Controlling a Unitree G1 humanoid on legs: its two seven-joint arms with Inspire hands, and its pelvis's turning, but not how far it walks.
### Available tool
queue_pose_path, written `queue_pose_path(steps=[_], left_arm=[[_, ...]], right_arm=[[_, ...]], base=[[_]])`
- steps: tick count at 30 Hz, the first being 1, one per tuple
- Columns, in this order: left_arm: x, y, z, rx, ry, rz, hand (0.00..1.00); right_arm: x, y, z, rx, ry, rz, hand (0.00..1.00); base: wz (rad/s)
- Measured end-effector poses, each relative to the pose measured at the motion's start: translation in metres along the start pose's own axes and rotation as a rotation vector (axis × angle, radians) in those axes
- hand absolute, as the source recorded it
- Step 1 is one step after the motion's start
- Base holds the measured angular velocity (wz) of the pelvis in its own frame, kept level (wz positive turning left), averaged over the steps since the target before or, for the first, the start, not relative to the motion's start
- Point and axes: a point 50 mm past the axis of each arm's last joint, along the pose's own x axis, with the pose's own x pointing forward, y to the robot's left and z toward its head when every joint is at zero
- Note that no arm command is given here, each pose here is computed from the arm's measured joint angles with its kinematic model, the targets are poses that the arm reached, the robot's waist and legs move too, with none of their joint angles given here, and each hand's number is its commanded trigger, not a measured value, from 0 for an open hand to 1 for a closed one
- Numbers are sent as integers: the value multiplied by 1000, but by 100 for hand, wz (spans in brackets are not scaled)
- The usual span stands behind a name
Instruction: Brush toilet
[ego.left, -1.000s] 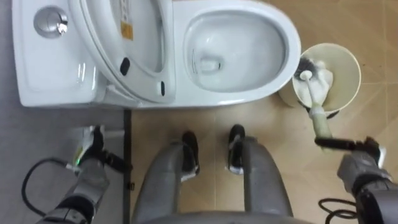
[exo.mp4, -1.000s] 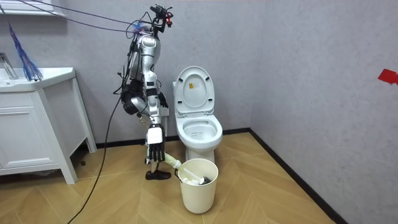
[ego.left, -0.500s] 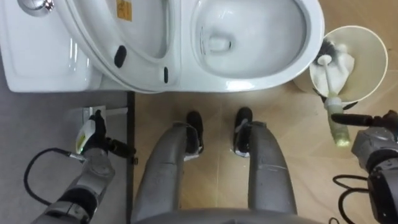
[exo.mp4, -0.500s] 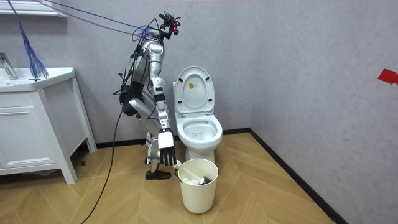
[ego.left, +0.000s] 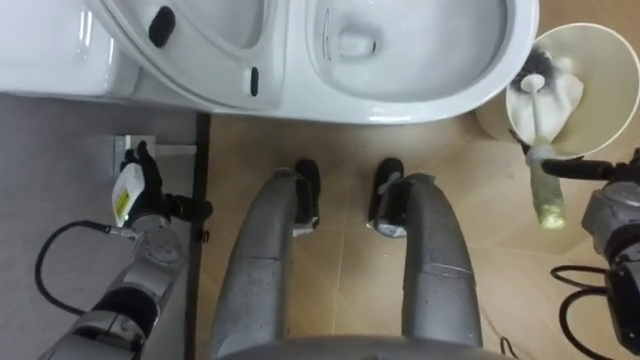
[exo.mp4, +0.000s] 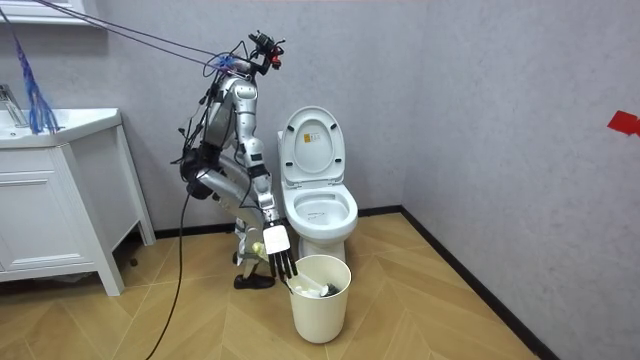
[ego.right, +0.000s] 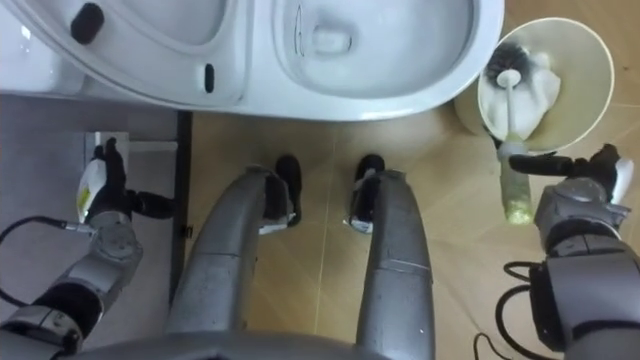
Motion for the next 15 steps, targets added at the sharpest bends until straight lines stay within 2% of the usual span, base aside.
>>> queue_pose_path(steps=[5,15], left_arm=[[5,10,3,0,-28,37,0],[7,13,7,-9,-45,49,0]], right_arm=[[0,4,2,-24,-4,48,0],[-2,14,6,-37,-6,159,0]], base=[[7],[1]])
